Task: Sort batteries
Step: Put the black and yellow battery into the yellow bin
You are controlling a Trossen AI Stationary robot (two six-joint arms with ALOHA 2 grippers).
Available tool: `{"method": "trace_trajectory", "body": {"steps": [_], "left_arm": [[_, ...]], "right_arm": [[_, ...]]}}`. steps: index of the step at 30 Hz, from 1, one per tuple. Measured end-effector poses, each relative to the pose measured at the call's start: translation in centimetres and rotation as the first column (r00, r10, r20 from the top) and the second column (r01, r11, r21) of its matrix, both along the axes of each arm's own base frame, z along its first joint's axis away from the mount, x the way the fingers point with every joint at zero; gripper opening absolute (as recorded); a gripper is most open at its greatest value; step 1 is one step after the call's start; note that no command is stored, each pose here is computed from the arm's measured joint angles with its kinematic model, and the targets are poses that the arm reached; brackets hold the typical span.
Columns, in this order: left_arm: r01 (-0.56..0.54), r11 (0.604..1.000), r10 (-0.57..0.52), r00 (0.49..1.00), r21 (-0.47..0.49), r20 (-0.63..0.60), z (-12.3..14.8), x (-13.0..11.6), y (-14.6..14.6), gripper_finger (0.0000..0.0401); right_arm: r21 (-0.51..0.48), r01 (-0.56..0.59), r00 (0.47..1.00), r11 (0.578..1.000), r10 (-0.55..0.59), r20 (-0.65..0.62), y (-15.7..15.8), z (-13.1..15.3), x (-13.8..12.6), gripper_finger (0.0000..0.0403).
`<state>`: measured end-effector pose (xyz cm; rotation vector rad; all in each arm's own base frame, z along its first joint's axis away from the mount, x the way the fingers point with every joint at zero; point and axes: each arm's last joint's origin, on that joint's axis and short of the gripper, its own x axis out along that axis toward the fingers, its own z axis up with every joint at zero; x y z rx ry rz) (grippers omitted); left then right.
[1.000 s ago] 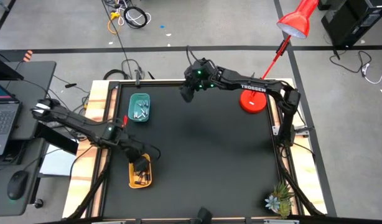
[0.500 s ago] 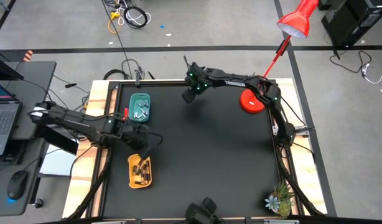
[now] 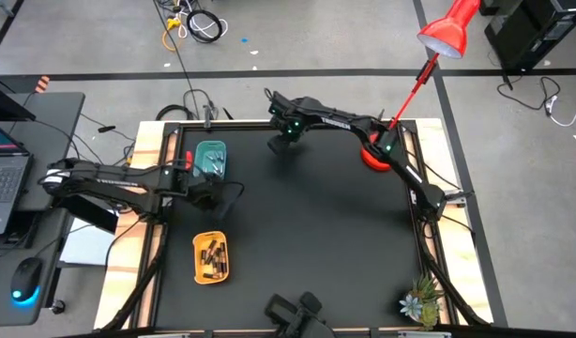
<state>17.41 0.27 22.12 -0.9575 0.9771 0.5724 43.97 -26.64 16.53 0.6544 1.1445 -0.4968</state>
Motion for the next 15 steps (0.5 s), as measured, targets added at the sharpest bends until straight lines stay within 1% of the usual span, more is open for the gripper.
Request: {"method": "trace_trajectory", "body": {"steps": [4,8,12,15], "left_arm": [[-0.020,0.998,0.018,1.000,0.063,0.023,1.9,0.3,0.5,0.0158],[-0.049,0.989,0.048,0.999,0.137,0.009,3.8,0.1,1.0,0.0158],[-0.054,0.976,0.055,0.998,0.210,0.002,5.5,-0.2,1.5,0.0158],[-0.058,0.969,0.056,0.998,0.238,0.018,6.3,-0.1,1.8,0.0158]], "right_arm": [[0.013,0.027,1.000,1.000,-0.027,0.003,-0.6,-0.1,0.4,0.0185],[0.106,0.068,0.998,0.992,-0.067,-0.012,-1.2,-1.3,0.0,0.0169],[0.096,0.067,0.998,0.993,-0.067,0.000,-1.6,-1.0,-0.2,0.0137],[0.123,0.053,0.999,0.991,-0.054,0.007,-1.6,-1.1,-0.3,0.0103]]}}
